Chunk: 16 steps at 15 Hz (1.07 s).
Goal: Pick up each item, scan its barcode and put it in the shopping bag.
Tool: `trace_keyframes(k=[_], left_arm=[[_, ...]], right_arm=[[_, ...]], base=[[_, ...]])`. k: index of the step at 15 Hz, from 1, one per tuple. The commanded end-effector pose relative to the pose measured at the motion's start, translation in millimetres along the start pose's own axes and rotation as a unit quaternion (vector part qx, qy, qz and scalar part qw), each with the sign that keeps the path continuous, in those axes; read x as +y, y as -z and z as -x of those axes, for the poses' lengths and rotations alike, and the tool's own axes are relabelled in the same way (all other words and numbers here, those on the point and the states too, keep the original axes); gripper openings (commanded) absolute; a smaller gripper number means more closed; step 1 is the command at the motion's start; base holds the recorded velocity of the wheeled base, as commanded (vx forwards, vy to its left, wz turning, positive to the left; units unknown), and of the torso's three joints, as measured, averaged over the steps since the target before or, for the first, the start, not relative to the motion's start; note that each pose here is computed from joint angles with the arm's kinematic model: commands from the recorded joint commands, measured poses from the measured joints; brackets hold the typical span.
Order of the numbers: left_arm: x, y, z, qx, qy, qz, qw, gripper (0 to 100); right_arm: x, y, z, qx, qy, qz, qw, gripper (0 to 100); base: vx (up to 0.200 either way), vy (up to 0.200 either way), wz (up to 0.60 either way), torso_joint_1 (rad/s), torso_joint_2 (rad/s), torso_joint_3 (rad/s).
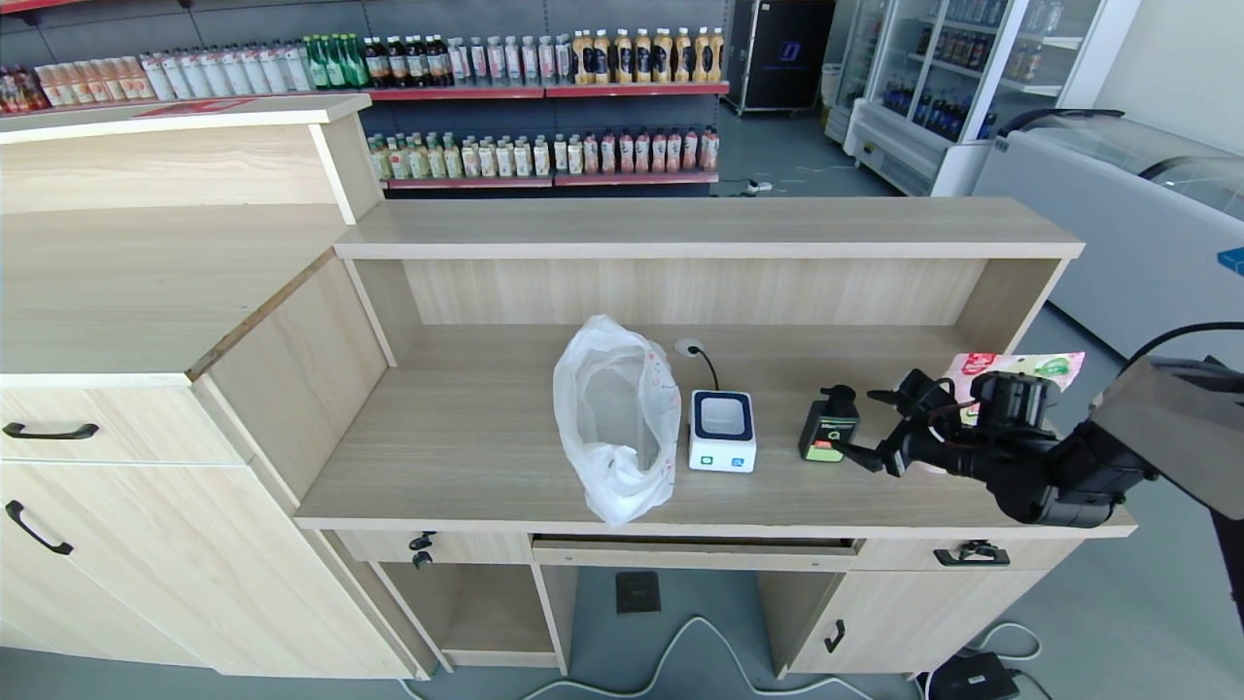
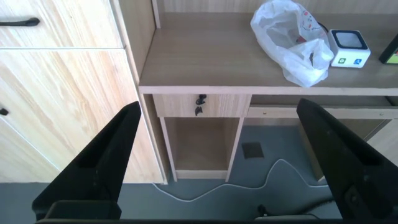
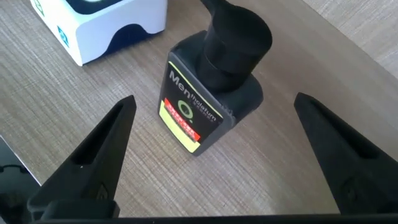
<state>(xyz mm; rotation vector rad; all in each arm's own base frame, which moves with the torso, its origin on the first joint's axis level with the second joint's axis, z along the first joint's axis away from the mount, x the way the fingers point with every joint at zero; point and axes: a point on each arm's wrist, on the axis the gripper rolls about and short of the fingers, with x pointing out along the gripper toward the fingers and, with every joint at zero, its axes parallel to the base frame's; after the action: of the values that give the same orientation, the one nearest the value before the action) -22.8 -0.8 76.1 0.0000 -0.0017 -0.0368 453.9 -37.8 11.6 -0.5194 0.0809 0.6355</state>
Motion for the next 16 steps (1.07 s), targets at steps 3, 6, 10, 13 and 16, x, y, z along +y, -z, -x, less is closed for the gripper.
trace_keyframes(k=[3,6,10,13,16], left_arm=[[0.0,0.0,0,0.000,0.000,0.000,1.0000,100],[0.0,0.0,0,0.000,0.000,0.000,1.0000,100],[0.0,0.0,0,0.000,0.000,0.000,1.0000,100],[0.0,0.0,0,0.000,0.000,0.000,1.0000,100],[0.0,0.0,0,0.000,0.000,0.000,1.0000,100]], right_arm=[[0,10,-12,-0.006,-0.025,0.019,0.999,100],[-1,10,-22,-0.009,-0.034,0.019,0.999,100],[2,15,-35,-0.020,-0.045,0.023,0.999,100],[9,21,-40,-0.016,-0.057,0.017,0.998,100],[15,21,-51,-0.027,-0.070,0.020,0.997,0]], base=[[0.000,0.000,0.00,0.000,0.00,0.000],[0.000,0.000,0.00,0.000,0.00,0.000],[0.000,0.000,0.00,0.000,0.00,0.000],[0.000,0.000,0.00,0.000,0.00,0.000],[0.000,0.000,0.00,0.000,0.00,0.000]])
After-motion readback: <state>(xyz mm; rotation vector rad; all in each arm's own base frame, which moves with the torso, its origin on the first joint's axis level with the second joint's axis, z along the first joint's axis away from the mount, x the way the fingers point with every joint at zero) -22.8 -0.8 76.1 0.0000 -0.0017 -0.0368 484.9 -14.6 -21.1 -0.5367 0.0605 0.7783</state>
